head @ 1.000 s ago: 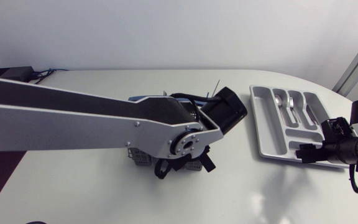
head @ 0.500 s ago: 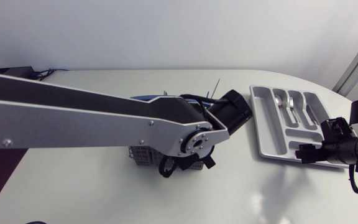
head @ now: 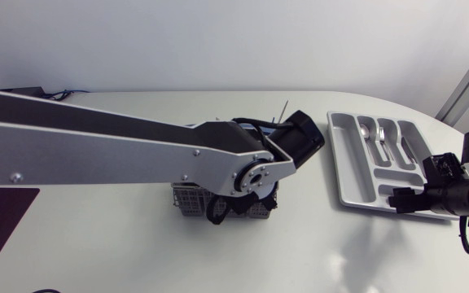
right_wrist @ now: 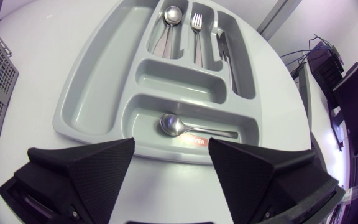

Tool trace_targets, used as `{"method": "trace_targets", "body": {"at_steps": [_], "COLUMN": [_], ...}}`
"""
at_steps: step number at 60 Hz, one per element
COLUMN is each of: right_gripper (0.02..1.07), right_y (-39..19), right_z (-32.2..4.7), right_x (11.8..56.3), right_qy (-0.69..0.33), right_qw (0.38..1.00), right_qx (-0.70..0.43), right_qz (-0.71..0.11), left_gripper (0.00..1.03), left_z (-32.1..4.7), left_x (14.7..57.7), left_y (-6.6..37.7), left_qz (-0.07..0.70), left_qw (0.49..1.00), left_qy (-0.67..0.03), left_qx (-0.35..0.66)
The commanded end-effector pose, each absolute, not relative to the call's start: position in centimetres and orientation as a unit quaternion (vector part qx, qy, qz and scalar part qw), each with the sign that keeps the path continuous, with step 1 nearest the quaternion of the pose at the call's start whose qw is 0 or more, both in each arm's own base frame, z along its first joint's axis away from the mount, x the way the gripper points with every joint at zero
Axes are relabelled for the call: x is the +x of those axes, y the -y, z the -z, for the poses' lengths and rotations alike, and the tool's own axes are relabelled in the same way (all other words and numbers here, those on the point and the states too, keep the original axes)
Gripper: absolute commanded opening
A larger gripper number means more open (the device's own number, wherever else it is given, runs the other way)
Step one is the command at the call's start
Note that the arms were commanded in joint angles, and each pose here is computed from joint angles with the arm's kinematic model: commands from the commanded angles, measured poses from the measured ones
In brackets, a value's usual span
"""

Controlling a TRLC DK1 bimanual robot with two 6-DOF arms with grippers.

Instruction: Unload the cutlery basket into the drawer organizer.

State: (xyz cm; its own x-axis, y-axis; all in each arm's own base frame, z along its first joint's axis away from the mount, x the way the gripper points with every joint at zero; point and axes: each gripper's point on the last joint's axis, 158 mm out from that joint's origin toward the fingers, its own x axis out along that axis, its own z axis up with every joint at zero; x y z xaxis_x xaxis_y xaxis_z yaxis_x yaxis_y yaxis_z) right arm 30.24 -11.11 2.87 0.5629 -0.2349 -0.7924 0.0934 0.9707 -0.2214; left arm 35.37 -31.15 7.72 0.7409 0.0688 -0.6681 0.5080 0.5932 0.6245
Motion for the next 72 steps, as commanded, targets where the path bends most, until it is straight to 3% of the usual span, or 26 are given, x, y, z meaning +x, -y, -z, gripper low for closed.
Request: {"method": "trace_targets", "body": {"at_steps": [1, 19, 44, 61, 72], "right_gripper": [0.94, 0.94, 0.94, 0.94, 0.94], "right_y": [10.8, 10.5, 9.5, 4.0, -1.4], "right_z": [-2.3, -2.1, -2.9, -7.9, -12.7], "right_x": [29.5, 29.2, 29.4, 29.6, 29.2], "right_qy": [-0.462, -0.459, -0.442, -0.362, -0.302], "right_qw": [0.878, 0.880, 0.889, 0.926, 0.941], "right_qx": [-0.079, -0.080, -0.091, -0.104, -0.124], "right_qz": [0.094, 0.090, 0.078, -0.002, -0.085], "left_gripper": [0.03, 0.03, 0.03, 0.03, 0.03], "left_z": [-4.7, -7.2, -14.1, -22.4, -25.1], "left_x": [34.7, 34.1, 32.6, 31.6, 30.9], "left_y": [30.8, 30.0, 28.0, 28.8, 30.1], "left_qz": [0.137, 0.151, 0.178, 0.226, 0.262], "left_qw": [0.814, 0.833, 0.892, 0.936, 0.936], "left_qy": [-0.361, -0.328, -0.228, -0.132, -0.130], "left_qx": [0.434, 0.420, 0.349, 0.237, 0.197]}}
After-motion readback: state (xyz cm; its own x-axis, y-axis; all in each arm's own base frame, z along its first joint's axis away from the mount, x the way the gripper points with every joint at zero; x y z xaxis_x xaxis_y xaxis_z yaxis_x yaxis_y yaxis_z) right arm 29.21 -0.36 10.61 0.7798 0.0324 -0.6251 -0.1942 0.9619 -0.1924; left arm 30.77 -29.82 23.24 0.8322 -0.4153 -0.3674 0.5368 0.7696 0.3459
